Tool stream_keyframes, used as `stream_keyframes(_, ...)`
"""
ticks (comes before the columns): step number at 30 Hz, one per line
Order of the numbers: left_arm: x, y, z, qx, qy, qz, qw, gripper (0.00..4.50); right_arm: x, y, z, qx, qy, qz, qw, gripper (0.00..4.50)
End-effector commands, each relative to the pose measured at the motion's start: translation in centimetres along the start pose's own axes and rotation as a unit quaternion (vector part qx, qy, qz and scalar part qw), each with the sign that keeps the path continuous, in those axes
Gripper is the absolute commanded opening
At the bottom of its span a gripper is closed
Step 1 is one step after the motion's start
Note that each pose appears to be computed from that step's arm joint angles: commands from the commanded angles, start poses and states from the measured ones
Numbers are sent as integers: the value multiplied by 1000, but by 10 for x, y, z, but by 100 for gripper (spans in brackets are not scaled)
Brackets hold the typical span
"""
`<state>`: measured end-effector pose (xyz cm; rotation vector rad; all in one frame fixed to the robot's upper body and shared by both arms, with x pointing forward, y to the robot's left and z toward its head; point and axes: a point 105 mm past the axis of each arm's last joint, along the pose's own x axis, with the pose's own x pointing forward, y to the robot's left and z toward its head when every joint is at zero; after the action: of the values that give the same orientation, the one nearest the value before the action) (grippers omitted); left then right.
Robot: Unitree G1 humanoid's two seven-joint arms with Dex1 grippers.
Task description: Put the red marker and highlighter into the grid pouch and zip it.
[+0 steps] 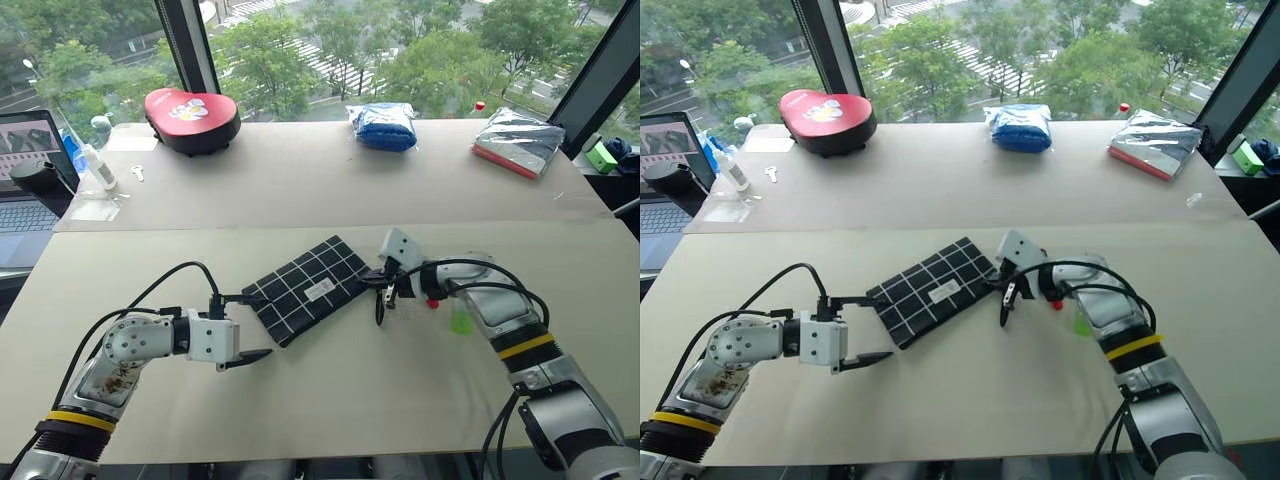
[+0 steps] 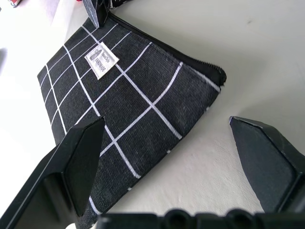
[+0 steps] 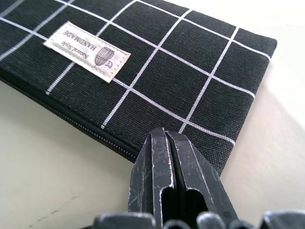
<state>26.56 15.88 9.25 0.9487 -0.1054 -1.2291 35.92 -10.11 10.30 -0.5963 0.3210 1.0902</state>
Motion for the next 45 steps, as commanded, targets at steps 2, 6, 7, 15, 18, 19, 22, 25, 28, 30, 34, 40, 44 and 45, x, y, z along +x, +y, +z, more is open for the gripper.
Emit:
stream_keyframes(2,3,6,3,19,-3,7,1000,450,-1,-1,-26,-19,65,-15,998,4)
stream_keyframes(6,11,9,2,39,3,17,999,450,-2,1,-26,-11,60,-13,998,4)
stream_keyframes(7,15,9,4,44,1,21,999,450,-2,2,-26,-9,60,-12,998,4)
stream_keyframes(15,43,-10,18,50,-24,23,998,450,-6,3,-29,1,63,-12,998,4)
stream_keyframes(18,46,-12,16,51,-21,27,998,450,-5,3,-30,3,64,-13,998,4)
stream_keyframes(19,47,-11,13,51,-15,32,998,450,-6,3,-29,4,63,-14,998,4)
stream_keyframes(22,46,-6,5,50,3,45,998,450,-6,3,-29,5,62,-14,998,4)
stream_keyframes(25,46,-2,1,50,9,53,997,450,-8,3,-30,8,62,-15,998,4)
stream_keyframes(28,47,-1,3,50,-2,52,997,398,-10,2,-30,10,61,-17,998,0)
stream_keyframes(30,49,-2,3,50,-8,49,997,338,-11,2,-29,10,59,-16,998,0)
stream_keyframes(34,51,-1,4,55,-12,48,997,186,-12,5,-28,11,55,-11,998,0)
stream_keyframes(40,56,-1,7,54,-21,40,997,1,-14,8,-29,20,55,-10,998,0)
stream_keyframes(44,54,1,5,43,-13,42,998,1,-14,7,-26,30,43,-16,999,0)
stream_keyframes(45,52,1,4,33,-13,42,999,1,-15,0,-21,61,22,-34,997,0)
